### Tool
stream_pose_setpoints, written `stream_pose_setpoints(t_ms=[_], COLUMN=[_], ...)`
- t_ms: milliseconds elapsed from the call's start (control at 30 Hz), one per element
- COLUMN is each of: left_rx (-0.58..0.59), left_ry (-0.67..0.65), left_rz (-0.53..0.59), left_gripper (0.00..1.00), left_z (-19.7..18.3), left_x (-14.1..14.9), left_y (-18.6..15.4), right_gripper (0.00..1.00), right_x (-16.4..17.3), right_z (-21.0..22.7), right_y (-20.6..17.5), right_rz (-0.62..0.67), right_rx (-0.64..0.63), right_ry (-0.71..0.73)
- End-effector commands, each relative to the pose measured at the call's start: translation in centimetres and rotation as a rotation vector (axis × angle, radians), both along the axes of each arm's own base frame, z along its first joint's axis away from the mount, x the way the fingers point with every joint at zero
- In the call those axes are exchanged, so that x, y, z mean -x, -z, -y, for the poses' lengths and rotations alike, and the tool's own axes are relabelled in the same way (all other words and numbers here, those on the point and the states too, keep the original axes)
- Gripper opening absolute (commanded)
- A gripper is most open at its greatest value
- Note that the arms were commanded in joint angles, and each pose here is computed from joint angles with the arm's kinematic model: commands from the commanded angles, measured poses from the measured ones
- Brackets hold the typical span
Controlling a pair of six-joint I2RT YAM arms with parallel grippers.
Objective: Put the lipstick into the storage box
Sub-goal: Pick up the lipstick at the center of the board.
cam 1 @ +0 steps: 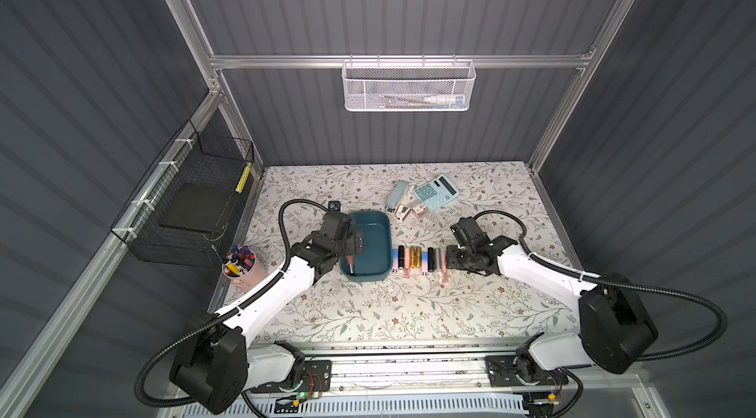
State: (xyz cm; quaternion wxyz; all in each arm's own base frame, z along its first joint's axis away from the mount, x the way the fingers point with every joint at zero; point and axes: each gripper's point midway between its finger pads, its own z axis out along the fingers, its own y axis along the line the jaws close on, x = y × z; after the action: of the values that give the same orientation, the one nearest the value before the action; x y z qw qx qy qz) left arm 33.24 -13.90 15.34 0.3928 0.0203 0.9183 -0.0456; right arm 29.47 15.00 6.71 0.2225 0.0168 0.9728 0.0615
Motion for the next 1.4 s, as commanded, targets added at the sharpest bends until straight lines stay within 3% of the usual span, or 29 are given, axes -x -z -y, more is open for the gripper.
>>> stream_pose_setpoints(t_ms=[0, 267, 900, 1367], left_rx=[0.022, -0.002, 0.129, 0.125], left_ry=[-0.031, -0.02, 0.048, 0.051], left_rz=[0.021, 0.005, -0.043, -0.054], left_gripper=[1.0, 1.0, 1.0, 1.0], left_z=[-0.1, 0.0, 2.7, 2.7], left_x=[-0.7, -0.8, -0.6, -0.5], left_y=[-1.6, -1.2, 1.0, 1.4], right_gripper=[0.55, 0.52, 0.49, 0.47], right_x=[-0.1, 0.2, 0.0, -0.2], right_z=[-0.2, -1.0, -0.6, -1.0], right_y=[-0.1, 1.4, 2.7, 4.7], right_rz=[-0.012, -0.076, -0.142, -0.183], right_rx=[0.015, 0.014, 0.099, 0.108], right_ry=[-0.023, -0.037, -0.043, -0.056])
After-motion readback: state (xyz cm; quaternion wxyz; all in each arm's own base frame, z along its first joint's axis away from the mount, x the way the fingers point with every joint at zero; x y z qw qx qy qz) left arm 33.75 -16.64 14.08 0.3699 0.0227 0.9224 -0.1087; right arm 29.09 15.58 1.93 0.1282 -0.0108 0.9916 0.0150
